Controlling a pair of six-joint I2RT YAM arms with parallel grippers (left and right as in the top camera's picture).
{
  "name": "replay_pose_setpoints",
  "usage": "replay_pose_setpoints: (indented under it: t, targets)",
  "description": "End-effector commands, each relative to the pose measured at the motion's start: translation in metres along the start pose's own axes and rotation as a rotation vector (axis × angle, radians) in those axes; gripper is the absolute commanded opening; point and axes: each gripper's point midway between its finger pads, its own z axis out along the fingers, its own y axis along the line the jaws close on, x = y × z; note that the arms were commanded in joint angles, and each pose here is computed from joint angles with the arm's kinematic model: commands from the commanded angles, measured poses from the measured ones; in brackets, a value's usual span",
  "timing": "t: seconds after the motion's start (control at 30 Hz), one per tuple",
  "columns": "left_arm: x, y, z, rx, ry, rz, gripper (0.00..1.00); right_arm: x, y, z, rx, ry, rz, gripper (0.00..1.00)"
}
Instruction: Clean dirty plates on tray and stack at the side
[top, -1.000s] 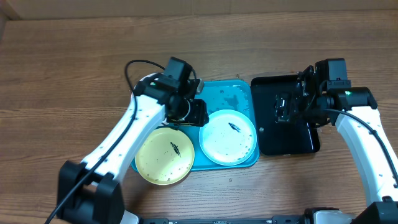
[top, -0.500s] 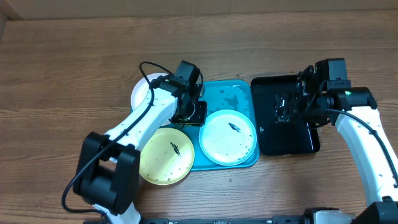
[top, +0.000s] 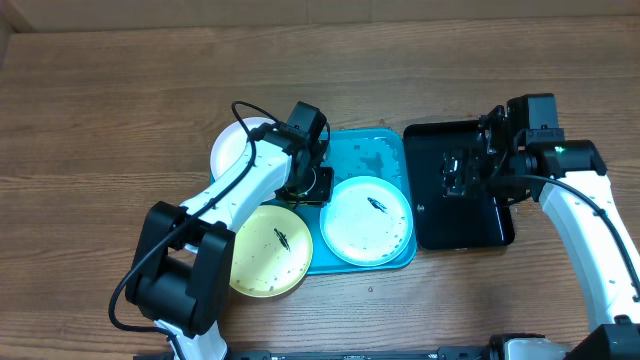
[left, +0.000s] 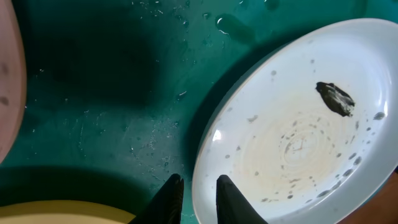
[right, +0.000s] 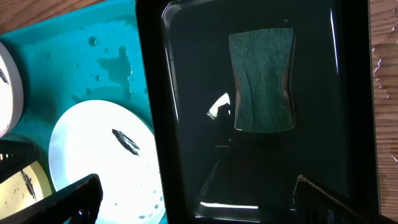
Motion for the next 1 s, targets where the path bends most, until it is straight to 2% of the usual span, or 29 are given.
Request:
replay_pose_setpoints:
  t: [0.0, 0.5, 0.97]
  targets:
    - [0.005, 0.009, 0.009, -0.082, 0.004, 0.010, 0.21, -0.008, 0.006, -0.004, -0.015, -0.023, -0.019, 1.00]
    - [0.001, 0.007, 0.012, -0.168, -0.044, 0.048, 0.24, -0.008, 0.006, -0.004, -0.015, -0.023, -0.019, 1.00]
    - [0.004, -0.005, 0.017, -0.171, -0.057, 0.080, 0.25, -0.008, 0.006, -0.004, -0.015, -0.023, -0.019, 1.00]
